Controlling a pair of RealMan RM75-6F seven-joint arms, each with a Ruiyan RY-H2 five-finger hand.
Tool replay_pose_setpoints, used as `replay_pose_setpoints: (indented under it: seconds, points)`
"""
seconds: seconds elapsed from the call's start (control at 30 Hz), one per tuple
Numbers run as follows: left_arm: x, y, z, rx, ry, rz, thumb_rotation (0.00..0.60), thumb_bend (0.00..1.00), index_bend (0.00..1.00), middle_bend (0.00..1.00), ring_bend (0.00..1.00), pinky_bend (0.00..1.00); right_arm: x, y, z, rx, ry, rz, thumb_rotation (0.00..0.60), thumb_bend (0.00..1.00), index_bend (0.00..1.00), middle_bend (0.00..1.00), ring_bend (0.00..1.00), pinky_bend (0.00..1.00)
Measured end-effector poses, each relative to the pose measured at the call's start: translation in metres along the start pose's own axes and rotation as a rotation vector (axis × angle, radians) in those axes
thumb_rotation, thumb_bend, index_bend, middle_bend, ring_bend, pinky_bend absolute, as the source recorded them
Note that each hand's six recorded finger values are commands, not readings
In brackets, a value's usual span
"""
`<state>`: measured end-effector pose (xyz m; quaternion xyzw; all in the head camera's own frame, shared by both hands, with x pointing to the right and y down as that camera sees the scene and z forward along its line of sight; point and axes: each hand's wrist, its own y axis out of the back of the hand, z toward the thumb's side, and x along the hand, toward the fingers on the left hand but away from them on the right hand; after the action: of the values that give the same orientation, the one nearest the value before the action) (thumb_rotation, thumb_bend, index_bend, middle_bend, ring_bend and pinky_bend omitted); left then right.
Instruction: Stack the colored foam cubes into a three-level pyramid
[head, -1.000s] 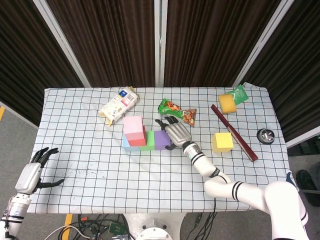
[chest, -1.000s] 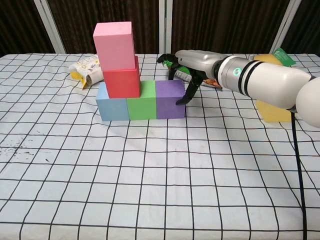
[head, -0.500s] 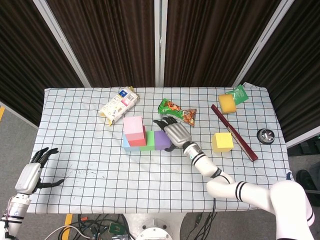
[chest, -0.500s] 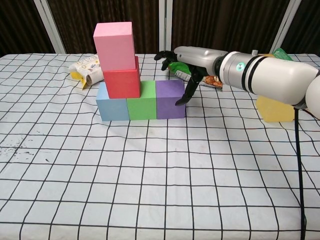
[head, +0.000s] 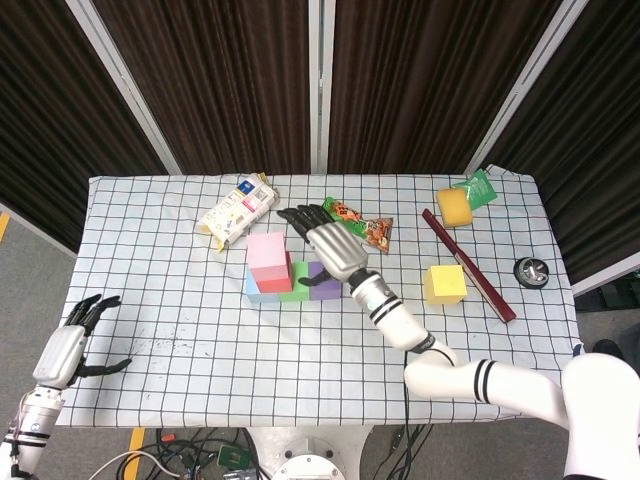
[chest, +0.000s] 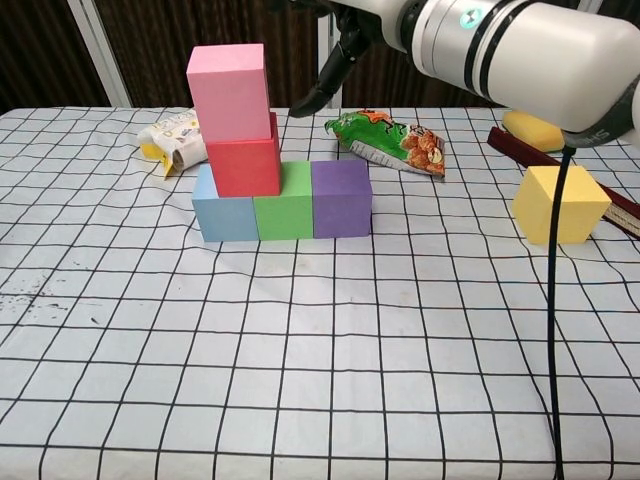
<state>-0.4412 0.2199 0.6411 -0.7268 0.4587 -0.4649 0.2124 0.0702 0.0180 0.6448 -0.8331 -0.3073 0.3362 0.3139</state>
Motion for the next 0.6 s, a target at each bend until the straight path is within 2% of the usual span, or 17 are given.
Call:
replay_pose_setpoints:
  seconds: [0.1,0.33,0.6]
  points:
    - [0.000,0.001,0.000,0.000,0.001,0.001,0.600,0.00,0.11,0.16,0.03,0.01,-0.008,-0.001,0.009,-0.020,-0.006,0.012,0.600,0.00,0.00,0.06,0.00,0.00]
    - [0.000,0.003,-0.003,-0.006,0.008,0.006,0.600,0.00,0.11,0.16,0.03,0.01,-0.024,-0.014,0.031,-0.038,0.001,0.063,0.600,0.00,0.00,0.14,0.00,0.00]
    - [0.000,0.005,-0.004,-0.008,0.008,0.009,0.600,0.00,0.11,0.16,0.03,0.01,-0.030,-0.014,0.031,-0.035,-0.021,0.030,0.600,0.00,0.00,0.24,0.00,0.00]
